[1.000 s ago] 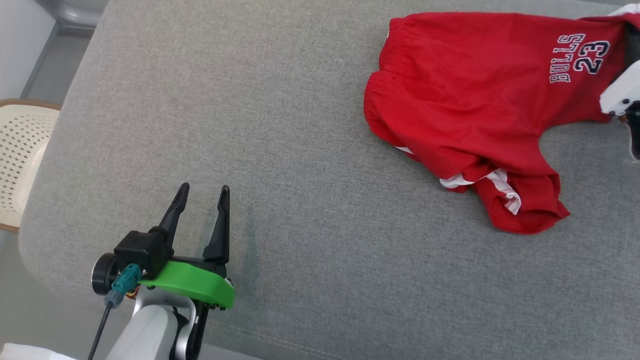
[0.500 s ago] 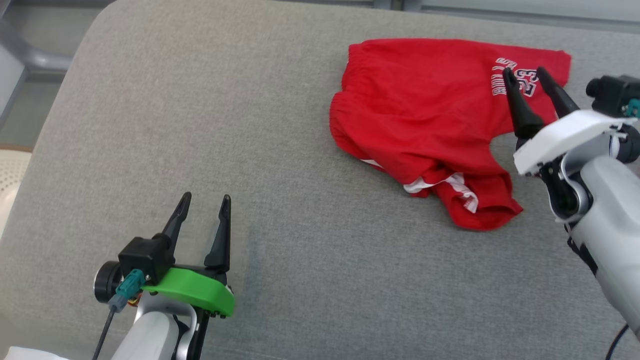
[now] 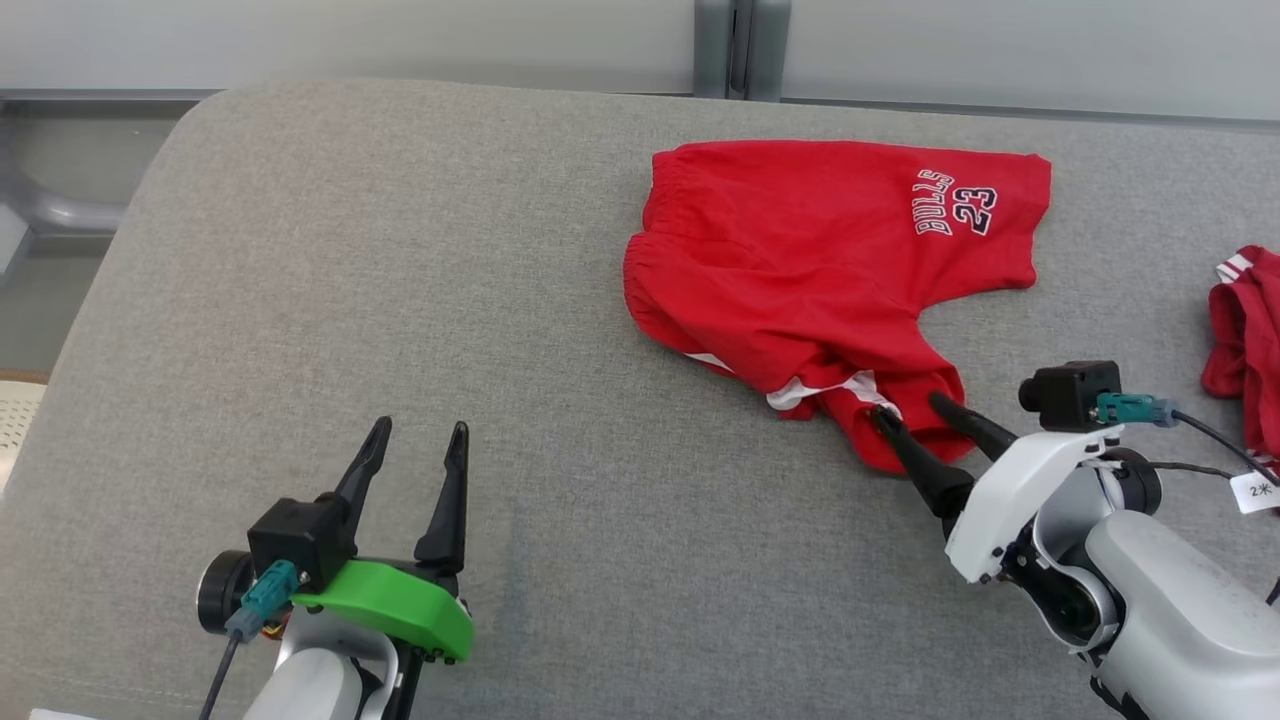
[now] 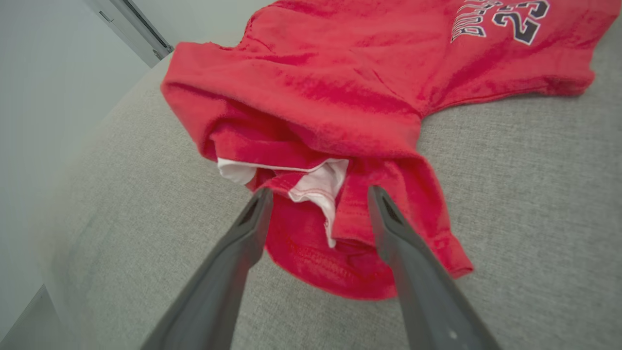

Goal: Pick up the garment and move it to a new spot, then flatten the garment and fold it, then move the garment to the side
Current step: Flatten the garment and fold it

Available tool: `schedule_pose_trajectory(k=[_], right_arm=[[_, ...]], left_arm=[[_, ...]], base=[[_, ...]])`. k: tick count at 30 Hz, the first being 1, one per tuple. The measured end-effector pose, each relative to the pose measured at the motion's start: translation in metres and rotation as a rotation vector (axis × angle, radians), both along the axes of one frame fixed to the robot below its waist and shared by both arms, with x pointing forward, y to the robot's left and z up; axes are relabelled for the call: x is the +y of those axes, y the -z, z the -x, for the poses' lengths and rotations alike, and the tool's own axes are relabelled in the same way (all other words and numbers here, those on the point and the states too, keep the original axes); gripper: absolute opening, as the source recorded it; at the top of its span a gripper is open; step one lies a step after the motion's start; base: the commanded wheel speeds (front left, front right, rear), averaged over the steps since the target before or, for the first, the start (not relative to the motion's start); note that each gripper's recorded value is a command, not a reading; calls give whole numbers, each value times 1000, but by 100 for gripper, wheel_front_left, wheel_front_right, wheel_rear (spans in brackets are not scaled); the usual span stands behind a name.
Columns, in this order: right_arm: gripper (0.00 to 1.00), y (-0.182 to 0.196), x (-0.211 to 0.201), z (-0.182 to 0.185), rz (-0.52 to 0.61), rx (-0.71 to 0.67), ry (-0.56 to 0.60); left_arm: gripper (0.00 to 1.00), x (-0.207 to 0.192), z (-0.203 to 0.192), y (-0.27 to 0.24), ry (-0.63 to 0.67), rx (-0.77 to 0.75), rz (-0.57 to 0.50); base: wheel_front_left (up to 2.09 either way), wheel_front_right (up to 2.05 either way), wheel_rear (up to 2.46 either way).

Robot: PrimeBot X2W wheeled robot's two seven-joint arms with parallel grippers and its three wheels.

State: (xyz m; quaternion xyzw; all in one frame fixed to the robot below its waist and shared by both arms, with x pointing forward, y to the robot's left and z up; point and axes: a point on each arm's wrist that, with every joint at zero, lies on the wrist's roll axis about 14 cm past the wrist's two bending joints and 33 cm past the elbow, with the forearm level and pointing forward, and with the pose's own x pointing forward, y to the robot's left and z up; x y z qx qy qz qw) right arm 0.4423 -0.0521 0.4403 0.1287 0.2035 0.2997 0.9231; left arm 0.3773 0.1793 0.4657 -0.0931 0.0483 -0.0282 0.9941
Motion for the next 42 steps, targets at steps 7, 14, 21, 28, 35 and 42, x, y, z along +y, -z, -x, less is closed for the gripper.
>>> schedule_pose_trajectory(k=[7,14,21,28,35,42], right_arm=[[100,22,7,0,83,74,-29],[0,44,23,-3,146,158,-52],[0,16,25,-11,137,60,-48],[0,-21,-5,2,246,-37,-90],[0,-31,-43,47,372,16,-155],[0,-20,-101,70,506,122,-113]], left_arm=[[100,10,5,3,-27,13,-7],[100,16,7,10,-46,36,-8],[100,18,8,8,-54,33,-9],[100,10,9,8,-23,37,-9],[100,-4,6,6,23,36,-6],[100,-18,0,5,76,43,-11]], base=[[0,0,0],[0,0,0],[0,0,0],[0,0,0],[0,0,0],[0,0,0]])
